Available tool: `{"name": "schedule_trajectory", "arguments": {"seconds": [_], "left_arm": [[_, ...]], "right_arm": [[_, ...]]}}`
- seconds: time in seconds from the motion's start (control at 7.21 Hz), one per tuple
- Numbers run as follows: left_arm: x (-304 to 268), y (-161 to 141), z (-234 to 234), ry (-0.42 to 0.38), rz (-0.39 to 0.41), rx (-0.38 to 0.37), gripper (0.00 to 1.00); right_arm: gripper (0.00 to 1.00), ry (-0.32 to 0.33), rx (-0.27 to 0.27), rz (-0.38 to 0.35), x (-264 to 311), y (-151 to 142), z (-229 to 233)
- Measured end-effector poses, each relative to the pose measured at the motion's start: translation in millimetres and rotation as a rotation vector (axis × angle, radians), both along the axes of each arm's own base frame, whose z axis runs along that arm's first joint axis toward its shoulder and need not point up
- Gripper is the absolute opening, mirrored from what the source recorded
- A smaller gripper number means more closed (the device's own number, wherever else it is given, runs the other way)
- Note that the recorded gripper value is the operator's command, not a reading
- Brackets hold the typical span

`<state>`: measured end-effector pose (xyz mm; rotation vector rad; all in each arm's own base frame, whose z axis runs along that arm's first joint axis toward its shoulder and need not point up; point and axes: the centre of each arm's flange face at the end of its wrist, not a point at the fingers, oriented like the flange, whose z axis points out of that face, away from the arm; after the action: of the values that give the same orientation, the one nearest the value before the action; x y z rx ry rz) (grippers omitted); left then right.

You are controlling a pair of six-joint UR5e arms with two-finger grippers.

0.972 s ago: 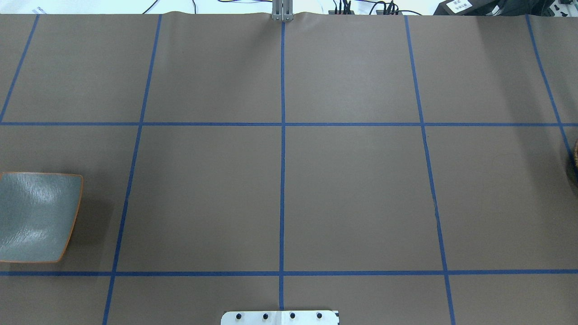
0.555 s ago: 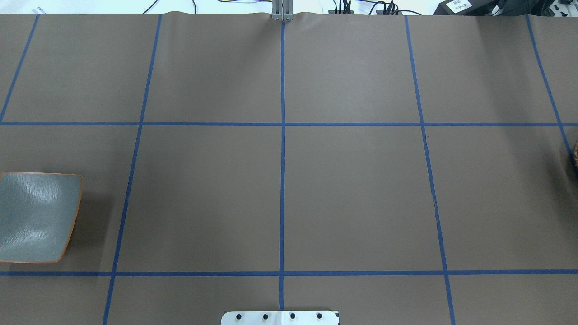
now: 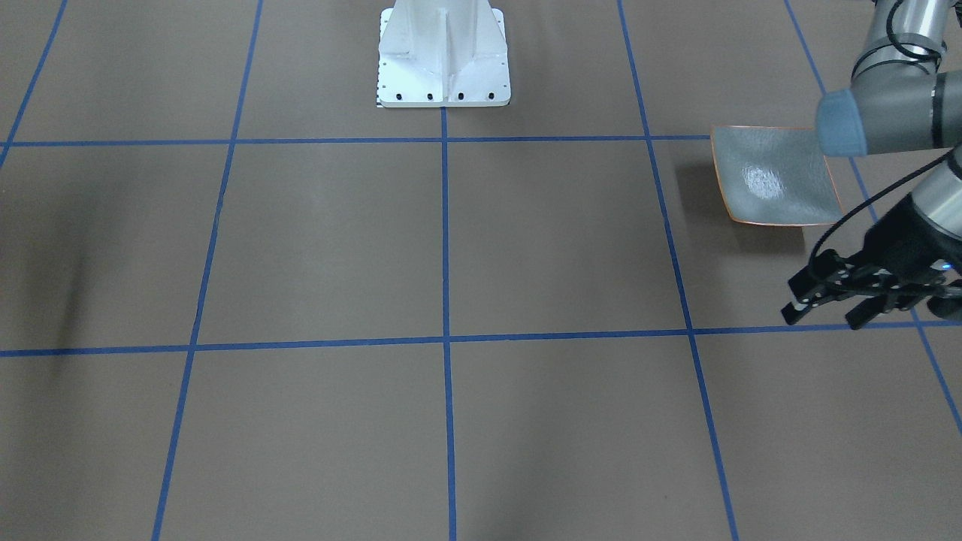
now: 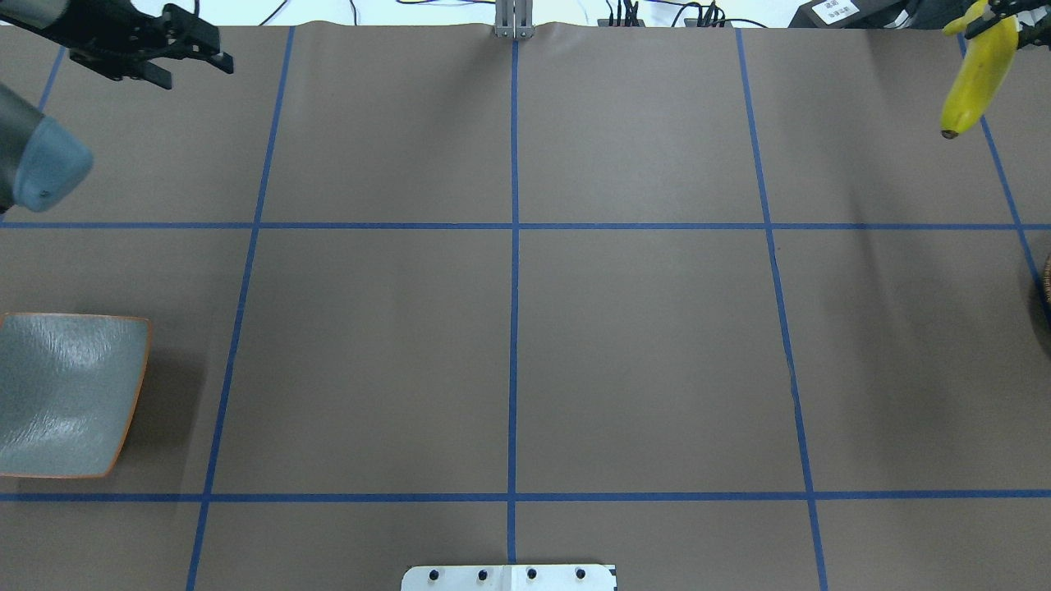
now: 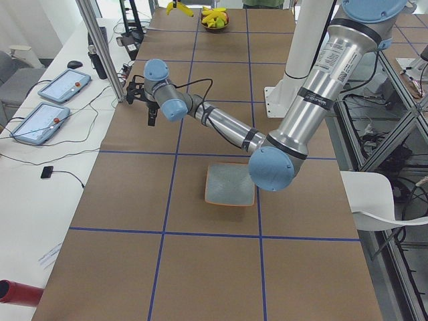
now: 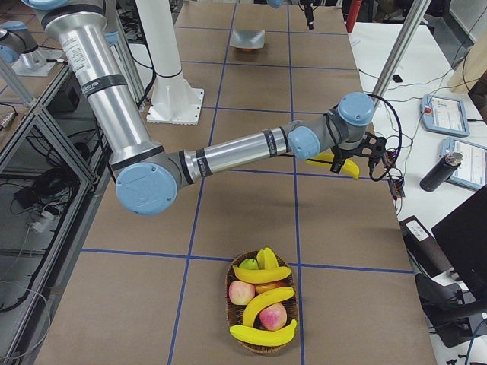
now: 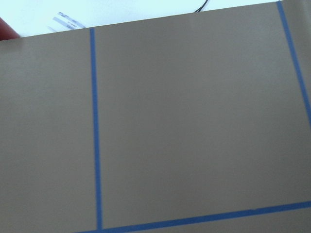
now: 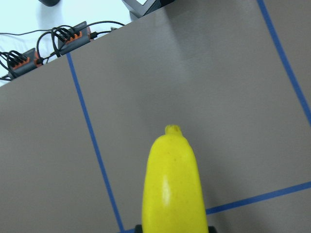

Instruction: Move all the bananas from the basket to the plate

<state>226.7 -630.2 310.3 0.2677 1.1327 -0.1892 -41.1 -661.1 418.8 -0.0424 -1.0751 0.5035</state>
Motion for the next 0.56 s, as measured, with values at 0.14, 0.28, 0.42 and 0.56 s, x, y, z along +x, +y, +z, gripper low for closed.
{"name": "schedule_trajectory", "arguments": {"seconds": [0.14, 0.28, 0.42, 0.56], "left_arm": [[30, 10, -26, 0.107, -0.027, -0.044, 1.00], [64, 26, -53, 0.222, -0.063, -0.094, 1.00], [102, 47, -78, 0.339, -0.110, -0.149, 1.00], [135, 67, -96, 0.448, -0.156, -0.205, 1.00]], "right_arm": [[0.00, -0.049, -0.031, 0.054, -14, -1, -20], [0.00, -0.090, -0.062, 0.102, -25, 0, -34], [0.00, -0.123, -0.088, 0.149, -36, 0, -47], [0.00, -0.145, -0.109, 0.201, -48, 2, -61]]}}
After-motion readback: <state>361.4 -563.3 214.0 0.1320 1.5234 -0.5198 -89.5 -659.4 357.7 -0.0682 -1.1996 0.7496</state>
